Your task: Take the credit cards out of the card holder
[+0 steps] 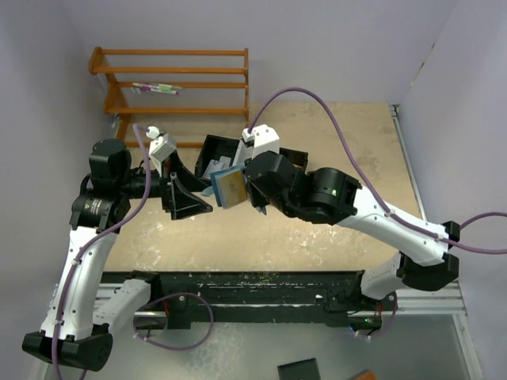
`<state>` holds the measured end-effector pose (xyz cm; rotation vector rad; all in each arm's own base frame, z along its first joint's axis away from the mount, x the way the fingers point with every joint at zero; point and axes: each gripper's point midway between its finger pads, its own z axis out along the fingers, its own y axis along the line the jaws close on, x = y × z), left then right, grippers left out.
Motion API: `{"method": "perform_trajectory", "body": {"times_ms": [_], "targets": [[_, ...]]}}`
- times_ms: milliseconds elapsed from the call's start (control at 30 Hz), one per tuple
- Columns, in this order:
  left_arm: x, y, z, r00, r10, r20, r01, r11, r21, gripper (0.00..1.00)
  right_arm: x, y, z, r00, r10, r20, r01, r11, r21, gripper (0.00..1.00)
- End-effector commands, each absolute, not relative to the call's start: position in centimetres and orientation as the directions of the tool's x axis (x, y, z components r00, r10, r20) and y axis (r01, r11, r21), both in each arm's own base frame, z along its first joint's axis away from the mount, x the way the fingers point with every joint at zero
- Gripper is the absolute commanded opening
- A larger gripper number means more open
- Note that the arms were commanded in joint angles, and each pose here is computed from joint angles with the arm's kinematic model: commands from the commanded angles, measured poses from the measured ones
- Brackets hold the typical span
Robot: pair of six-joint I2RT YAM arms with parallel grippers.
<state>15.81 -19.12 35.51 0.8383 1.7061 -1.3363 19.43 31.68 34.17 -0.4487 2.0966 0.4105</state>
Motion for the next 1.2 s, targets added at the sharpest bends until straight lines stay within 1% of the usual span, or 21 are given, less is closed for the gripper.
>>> {"method": "perform_trajectory", "body": {"times_ms": [0, 67, 133, 200, 267, 300, 367, 433, 533, 667, 800, 867, 900, 967, 1033, 1100, 1167], "targets": [[14.5, -19.4, 36.5, -0.387, 0.021, -0.922, 0.914, 0.137, -0.381, 0.83, 20.4, 30.2, 36.6, -0.476, -0.112, -0.872, -0.388, 0.917, 0.093, 0.0], [14.9, -19.5, 36.4, -0.383, 0.007, -0.924, 0.914, 0.148, -0.378, 0.83, 20.6, 30.8, 36.7, -0.477, -0.114, -0.871, -0.389, 0.917, 0.093, 0.0], [15.7, -19.4, 36.3, -0.371, -0.003, -0.929, 0.911, 0.196, -0.364, 0.83, 20.6, 31.3, 36.8, -0.48, -0.117, -0.869, -0.395, 0.913, 0.096, 0.0], [17.6, -18.9, 35.7, -0.35, -0.008, -0.937, 0.891, 0.307, -0.335, 0.83, 20.6, 31.6, 36.8, -0.482, -0.115, -0.868, -0.403, 0.909, 0.104, 0.0], [20.2, -17.7, 35.1, -0.328, -0.019, -0.945, 0.832, 0.467, -0.298, 0.84, 20.5, 31.6, 37.1, -0.48, -0.109, -0.87, -0.41, 0.905, 0.113, 0.0], [21.0, -17.2, 35.0, -0.321, -0.02, -0.947, 0.809, 0.514, -0.285, 0.87, 20.4, 31.6, 37.1, -0.481, -0.107, -0.87, -0.411, 0.904, 0.116, 0.0], [21.1, -17.1, 35.1, -0.321, -0.026, -0.947, 0.801, 0.526, -0.286, 0.95, 20.3, 31.7, 37.2, -0.485, -0.103, -0.869, -0.416, 0.9, 0.126, 0.0], [20.8, -17.5, 35.3, -0.329, -0.055, -0.943, 0.81, 0.497, -0.311, 0.98, 20.1, 32.1, 37.3, -0.488, -0.096, -0.868, -0.428, 0.893, 0.142, 0.0], [20.7, -17.9, 35.2, -0.342, -0.085, -0.936, 0.814, 0.47, -0.341, 1.0, 19.5, 33.2, 37.8, -0.486, -0.085, -0.87, -0.483, 0.855, 0.187, 0.0], [21.2, -17.7, 34.5, -0.345, -0.065, -0.936, 0.806, 0.491, -0.331, 0.99, 18.6, 33.6, 38.7, -0.479, -0.063, -0.876, -0.538, 0.81, 0.236, 0.0], [21.5, -17.3, 33.8, -0.358, -0.055, -0.932, 0.785, 0.523, -0.333, 0.99, 18.3, 33.1, 39.4, -0.47, -0.048, -0.881, -0.55, 0.797, 0.25, 0.0], [21.2, -17.5, 33.9, -0.366, -0.062, -0.928, 0.79, 0.506, -0.345, 0.99, 17.9, 33.1, 39.5, -0.474, -0.055, -0.879, -0.566, 0.784, 0.256, 0.0], [20.7, -17.9, 34.1, -0.372, -0.063, -0.926, 0.807, 0.47, -0.357, 0.99, 17.4, 33.3, 39.5, -0.482, -0.058, -0.874, -0.583, 0.767, 0.27, 0.0], [18.6, -19.0, 34.9, -0.397, -0.061, -0.916, 0.859, 0.326, -0.394, 1.0, 16.9, 33.5, 39.6, -0.487, -0.051, -0.872, -0.6, 0.745, 0.291, 0.0], [17.2, -19.7, 35.5, -0.44, -0.07, -0.895, 0.869, 0.218, -0.444, 0.98, 16.6, 33.6, 39.9, -0.493, -0.037, -0.869, -0.61, 0.727, 0.316, 0.0], [16.5, -20.0, 36.0, -0.478, -0.074, -0.875, 0.862, 0.154, -0.484, 0.96, 16.4, 33.7, 39.9, -0.495, -0.034, -0.868, -0.615, 0.72, 0.323, 0.0], [16.3, -20.1, 36.4, -0.498, -0.08, -0.864, 0.854, 0.131, -0.504, 0.94, 16.3, 33.8, 40.0, -0.499, -0.033, -0.866, -0.617, 0.715, 0.328, 0.0]]}}
